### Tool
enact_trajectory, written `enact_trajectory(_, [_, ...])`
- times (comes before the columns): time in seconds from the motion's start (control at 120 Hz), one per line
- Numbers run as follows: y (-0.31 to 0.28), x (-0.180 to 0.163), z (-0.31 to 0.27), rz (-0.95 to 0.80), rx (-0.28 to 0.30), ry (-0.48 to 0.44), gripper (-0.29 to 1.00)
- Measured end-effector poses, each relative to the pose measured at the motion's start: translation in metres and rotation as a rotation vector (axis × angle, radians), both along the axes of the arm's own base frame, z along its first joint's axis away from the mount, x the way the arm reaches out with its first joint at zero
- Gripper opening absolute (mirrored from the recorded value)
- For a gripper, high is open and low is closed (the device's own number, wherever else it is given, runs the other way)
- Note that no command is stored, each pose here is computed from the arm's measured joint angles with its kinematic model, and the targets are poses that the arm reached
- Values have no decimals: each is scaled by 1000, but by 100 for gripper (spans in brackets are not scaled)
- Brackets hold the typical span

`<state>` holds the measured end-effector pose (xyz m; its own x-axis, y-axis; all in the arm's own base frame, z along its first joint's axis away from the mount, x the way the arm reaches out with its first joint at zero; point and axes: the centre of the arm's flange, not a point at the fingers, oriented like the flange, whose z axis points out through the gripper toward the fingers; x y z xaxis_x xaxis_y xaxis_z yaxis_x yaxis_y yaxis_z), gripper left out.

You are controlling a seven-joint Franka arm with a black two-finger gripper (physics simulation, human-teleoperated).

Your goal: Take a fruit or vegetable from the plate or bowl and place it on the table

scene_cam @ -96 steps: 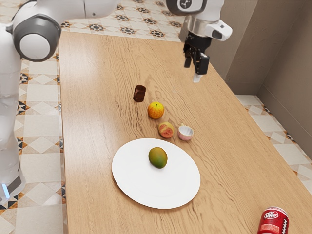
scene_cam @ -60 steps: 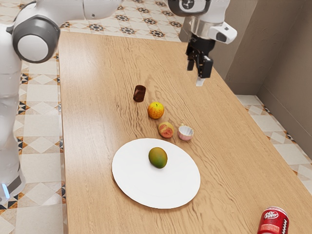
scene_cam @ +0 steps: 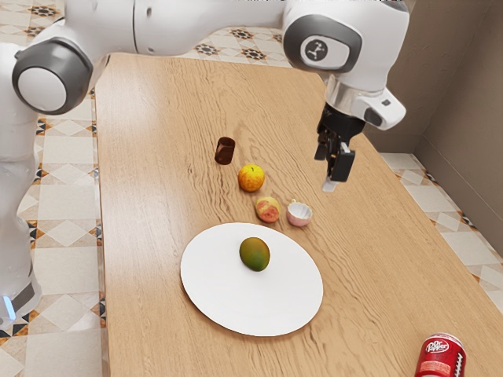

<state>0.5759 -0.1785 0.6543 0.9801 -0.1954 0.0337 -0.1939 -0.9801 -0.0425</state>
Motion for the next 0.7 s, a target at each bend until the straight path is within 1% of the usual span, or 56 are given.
enact_trajectory(0.05, [3,-5,-20,3,9,31,70])
enact_trajectory(0.133, [15,-42,-58,4,14,74,70])
enact_trajectory(0.192, [20,-57,-82,1,11,81,70])
enact_trajectory(0.283, [18,-69,-104,-16,4,61,70])
enact_trajectory(0.375, [3,-75,-122,-53,-5,37,70])
enact_trajectory(0.458, [3,-77,-137,-59,-13,21,70])
enact_trajectory(0.583, [5,-73,-144,-65,-25,-13,70])
enact_trajectory(0.7, [7,-73,-152,-69,-28,-20,70])
